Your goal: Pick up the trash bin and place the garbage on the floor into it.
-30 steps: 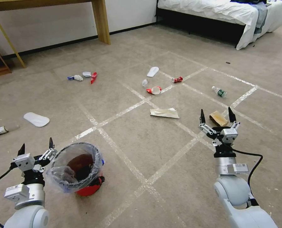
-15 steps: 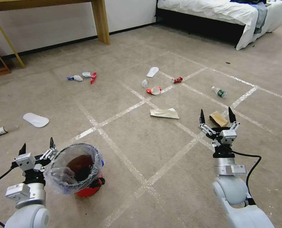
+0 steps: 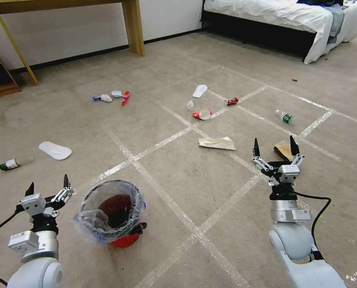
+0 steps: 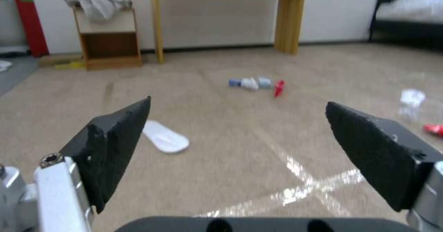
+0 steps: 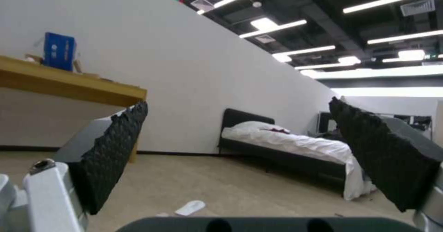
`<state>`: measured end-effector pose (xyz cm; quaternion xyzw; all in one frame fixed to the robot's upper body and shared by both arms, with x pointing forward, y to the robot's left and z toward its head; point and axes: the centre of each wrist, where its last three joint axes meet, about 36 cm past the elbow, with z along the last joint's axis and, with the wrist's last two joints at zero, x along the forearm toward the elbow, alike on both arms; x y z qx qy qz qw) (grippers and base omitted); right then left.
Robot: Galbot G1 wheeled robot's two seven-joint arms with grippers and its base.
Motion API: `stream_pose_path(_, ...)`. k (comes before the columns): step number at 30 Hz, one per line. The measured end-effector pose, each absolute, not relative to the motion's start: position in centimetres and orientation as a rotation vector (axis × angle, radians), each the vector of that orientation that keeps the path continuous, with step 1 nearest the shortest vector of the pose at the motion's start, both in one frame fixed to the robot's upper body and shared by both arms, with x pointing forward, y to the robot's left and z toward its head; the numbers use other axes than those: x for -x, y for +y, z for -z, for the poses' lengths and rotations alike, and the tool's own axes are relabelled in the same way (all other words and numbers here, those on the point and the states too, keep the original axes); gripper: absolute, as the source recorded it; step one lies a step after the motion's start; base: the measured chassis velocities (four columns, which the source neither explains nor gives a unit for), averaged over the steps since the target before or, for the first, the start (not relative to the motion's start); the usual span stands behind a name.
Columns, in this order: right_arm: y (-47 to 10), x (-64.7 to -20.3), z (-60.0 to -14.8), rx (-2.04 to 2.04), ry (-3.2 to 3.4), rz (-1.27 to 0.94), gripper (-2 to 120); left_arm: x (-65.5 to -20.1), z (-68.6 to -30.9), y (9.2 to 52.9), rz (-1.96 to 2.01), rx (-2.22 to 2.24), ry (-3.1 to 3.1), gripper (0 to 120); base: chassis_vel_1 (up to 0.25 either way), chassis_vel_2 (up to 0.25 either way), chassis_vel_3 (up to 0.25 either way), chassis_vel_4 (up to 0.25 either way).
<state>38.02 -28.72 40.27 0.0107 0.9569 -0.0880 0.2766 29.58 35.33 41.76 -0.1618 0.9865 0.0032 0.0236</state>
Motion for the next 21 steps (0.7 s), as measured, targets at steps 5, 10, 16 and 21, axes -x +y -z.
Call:
stream_pose_path(5,-29.3,-38.0,-40.0,-0.022,2.569,0.269,100,-29.2,-45.4,35.6,-0.026,0.479,3.191,100,-0.009,-0.011,0.004,-0.002)
stream_pose_path(10,-29.3,-38.0,-39.7,-0.024,2.57,0.273,100,-29.2,-48.5,34.8,0.126,0.377,3.25,100,0.0,0.0,0.0,0.0)
stream_pose_path(16,-29.6,-38.0,-39.9,-0.022,2.566,0.288,100,-29.4,-49.7,33.7,0.306,0.28,3.322,100,0.0,0.0,0.0,0.0)
stream_pose_path(21,-30.3,-38.0,-40.3,-0.015,2.557,0.313,100,-29.6,-50.1,33.7,0.348,0.266,3.387,100,0.0,0.0,0.0,0.0)
